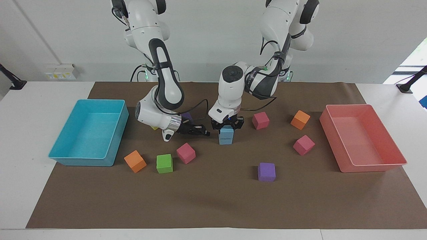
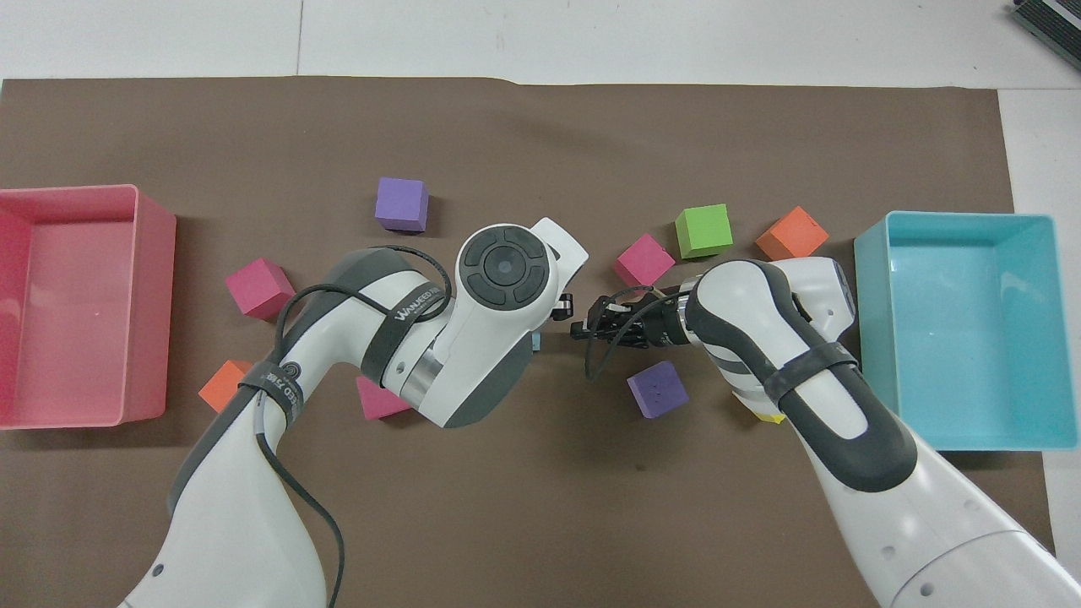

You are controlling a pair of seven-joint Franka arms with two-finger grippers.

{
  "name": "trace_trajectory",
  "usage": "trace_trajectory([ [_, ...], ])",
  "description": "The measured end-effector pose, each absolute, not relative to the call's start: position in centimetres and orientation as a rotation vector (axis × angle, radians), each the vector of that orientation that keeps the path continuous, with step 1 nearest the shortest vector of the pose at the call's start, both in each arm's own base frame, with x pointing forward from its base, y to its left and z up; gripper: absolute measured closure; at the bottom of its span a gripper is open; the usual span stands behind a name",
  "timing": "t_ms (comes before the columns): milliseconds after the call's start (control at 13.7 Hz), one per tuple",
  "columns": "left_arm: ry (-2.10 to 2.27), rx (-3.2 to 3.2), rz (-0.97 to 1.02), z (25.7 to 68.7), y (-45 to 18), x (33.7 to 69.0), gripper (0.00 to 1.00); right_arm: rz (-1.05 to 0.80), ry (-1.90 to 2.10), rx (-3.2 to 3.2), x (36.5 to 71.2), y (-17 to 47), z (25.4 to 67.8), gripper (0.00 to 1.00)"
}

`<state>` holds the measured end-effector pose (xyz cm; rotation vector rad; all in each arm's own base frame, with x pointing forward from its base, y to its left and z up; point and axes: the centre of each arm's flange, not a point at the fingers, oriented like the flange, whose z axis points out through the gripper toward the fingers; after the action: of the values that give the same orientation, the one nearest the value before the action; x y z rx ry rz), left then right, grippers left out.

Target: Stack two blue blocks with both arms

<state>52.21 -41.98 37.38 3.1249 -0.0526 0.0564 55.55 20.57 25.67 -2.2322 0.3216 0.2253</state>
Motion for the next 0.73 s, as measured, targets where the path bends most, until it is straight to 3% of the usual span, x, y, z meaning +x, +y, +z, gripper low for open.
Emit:
trace_trajectory([
  [729,-0.026,3.131,0.045,36.95,-41.87,52.04,0.41,0.226,0.322,-2.232,55.54,20.56,25.65,0.99],
])
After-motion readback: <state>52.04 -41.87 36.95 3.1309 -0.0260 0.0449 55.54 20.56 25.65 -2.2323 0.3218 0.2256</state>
